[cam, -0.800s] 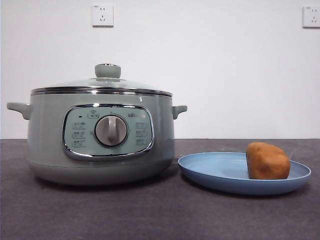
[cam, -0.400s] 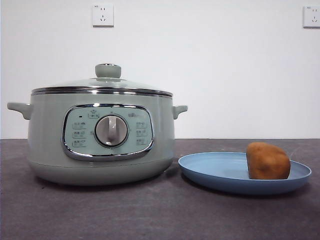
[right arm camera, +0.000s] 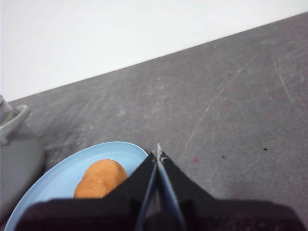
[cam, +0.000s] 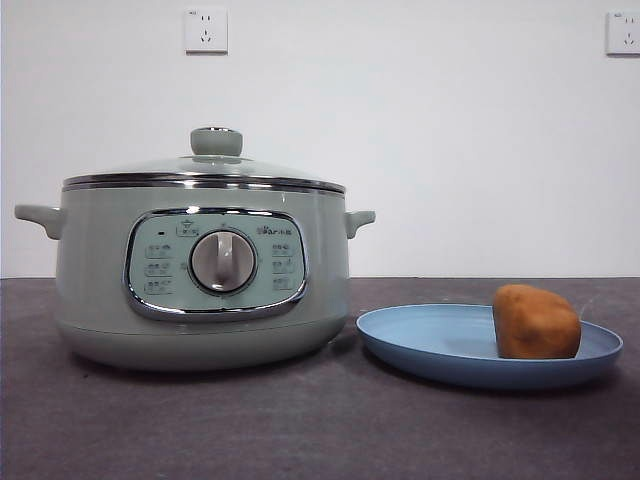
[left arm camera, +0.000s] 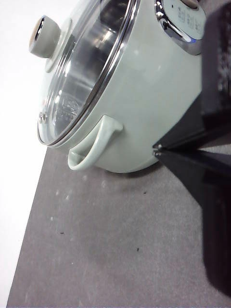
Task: Take the potato out from the steamer,put the potato on the plate,close the lid
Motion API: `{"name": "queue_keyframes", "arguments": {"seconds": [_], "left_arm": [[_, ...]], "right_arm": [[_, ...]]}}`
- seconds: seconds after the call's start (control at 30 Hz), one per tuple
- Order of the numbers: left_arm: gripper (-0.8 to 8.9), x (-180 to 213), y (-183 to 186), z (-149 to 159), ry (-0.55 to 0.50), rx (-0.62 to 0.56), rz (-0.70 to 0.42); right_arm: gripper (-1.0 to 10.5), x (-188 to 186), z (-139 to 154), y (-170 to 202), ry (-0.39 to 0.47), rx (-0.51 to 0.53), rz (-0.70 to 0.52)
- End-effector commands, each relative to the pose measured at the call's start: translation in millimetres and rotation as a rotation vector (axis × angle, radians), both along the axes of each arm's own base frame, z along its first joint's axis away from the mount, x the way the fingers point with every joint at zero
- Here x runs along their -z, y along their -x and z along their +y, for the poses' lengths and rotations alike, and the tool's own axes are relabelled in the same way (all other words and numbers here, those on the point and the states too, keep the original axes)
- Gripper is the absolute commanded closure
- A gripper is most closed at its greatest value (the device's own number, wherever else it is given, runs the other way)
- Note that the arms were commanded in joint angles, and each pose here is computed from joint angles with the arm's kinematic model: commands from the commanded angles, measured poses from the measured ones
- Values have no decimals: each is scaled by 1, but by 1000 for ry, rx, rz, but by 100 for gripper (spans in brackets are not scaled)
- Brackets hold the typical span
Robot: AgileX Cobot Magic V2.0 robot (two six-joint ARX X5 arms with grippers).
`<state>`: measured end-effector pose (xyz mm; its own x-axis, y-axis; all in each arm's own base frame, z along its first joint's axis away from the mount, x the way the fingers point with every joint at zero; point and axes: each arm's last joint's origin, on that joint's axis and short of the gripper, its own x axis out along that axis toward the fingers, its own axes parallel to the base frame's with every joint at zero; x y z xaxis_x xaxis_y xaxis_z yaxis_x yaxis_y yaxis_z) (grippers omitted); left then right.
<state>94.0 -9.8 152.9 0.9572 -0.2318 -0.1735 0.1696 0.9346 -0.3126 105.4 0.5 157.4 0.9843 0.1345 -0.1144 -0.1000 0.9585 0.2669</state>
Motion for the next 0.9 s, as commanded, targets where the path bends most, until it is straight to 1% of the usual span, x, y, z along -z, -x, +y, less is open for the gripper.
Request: {"name": "queue_keyframes", "arguments": {"seconds": [0.03, 0.13, 0.23, 0.9], "left_arm": [[816, 4, 0, 0, 0, -6, 11], [816, 4, 0, 0, 0, -6, 11], [816, 4, 0, 0, -1, -6, 10], [816, 4, 0, 0, -2, -6, 10]], "right_arm": [[947, 3, 0, 4, 9, 1, 5], [947, 6, 0, 9, 25, 2, 23], [947, 9, 0, 10, 26, 23, 51], [947, 8, 0, 9, 25, 20, 45]]}}
